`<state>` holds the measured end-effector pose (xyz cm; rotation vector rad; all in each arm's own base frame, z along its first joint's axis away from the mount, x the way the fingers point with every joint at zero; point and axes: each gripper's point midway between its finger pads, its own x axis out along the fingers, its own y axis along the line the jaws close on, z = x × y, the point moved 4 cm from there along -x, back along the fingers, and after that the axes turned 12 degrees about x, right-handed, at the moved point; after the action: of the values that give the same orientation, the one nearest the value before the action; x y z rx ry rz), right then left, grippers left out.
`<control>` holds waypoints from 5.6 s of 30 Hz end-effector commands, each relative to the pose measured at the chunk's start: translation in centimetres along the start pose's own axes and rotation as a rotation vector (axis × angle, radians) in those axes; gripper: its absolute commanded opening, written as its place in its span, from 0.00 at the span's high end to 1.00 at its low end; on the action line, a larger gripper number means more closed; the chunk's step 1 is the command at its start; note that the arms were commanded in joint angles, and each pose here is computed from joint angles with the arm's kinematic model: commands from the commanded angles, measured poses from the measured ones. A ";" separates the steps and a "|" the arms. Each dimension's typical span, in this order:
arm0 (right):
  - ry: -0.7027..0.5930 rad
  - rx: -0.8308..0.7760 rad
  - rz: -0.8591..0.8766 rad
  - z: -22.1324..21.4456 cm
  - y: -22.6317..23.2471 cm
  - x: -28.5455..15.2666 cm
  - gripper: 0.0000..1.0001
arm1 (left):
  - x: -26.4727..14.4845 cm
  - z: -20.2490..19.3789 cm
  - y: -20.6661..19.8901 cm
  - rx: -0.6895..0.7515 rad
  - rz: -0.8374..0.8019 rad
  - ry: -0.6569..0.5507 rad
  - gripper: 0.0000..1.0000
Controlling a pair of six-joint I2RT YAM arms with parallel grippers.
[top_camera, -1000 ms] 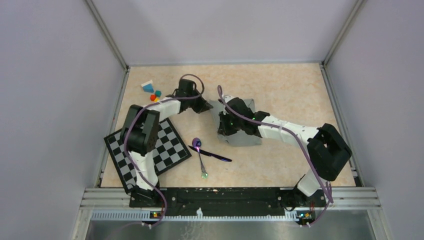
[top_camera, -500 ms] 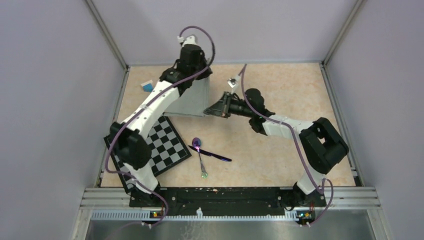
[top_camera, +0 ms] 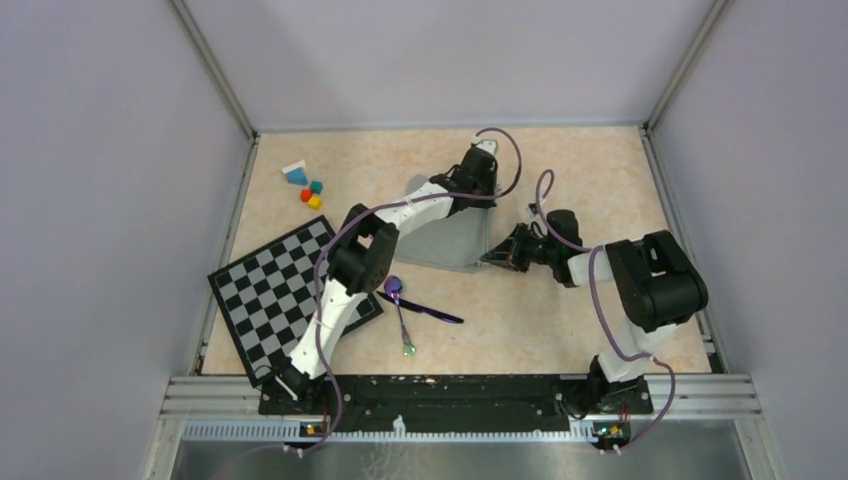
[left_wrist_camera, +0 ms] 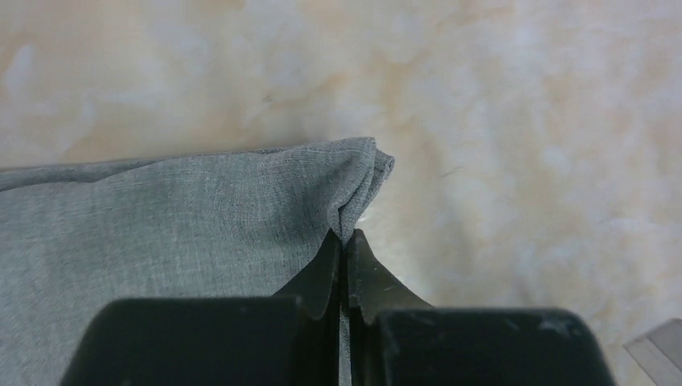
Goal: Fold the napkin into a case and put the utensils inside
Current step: Turn over the upper triangle folded napkin at the center of the board, then smooth out the lower triangle-folded napkin at the center of the board.
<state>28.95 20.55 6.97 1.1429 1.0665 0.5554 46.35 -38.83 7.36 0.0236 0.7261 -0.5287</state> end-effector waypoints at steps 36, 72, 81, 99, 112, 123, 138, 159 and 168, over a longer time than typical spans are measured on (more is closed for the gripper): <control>-0.054 0.054 -0.205 2.0 -4.4 -5.7 0.68 | -12.0 -9.7 -10.0 0.281 -0.269 0.279 0.40; -0.043 0.058 -0.218 0.8 -5.8 -5.0 1.00 | -12.3 -10.6 -13.7 0.286 -0.298 0.307 0.95; -0.056 0.060 -0.288 0.4 -6.1 -6.5 0.88 | -14.1 -9.8 -13.7 0.270 -0.300 0.321 0.72; -0.071 -0.074 -0.483 1.1 -4.7 -5.1 0.54 | -24.1 -5.8 -4.2 0.070 -0.323 0.137 0.41; -0.223 -0.058 -0.815 1.0 -6.7 -13.4 1.00 | -25.4 0.2 -0.4 -0.306 -0.428 -0.060 0.39; -0.428 -0.217 -0.479 10.7 3.0 -11.0 0.43 | -17.2 4.7 -0.1 -0.440 -0.506 -0.214 0.43; -0.337 -0.115 -0.240 19.6 0.0 -3.7 0.73 | -4.7 2.5 4.6 -0.349 -0.397 -0.061 0.61; -0.214 -0.107 -0.295 13.0 0.4 -6.1 0.63 | -6.3 4.0 4.7 -0.220 -0.447 0.004 0.38; -0.242 -0.109 -0.508 10.1 -4.7 -8.7 0.66 | -11.4 2.5 1.6 -0.287 -0.522 0.024 0.34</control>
<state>34.13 8.73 5.76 0.8984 1.0930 0.1360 44.08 -31.88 11.76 -0.4027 0.8996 -0.8398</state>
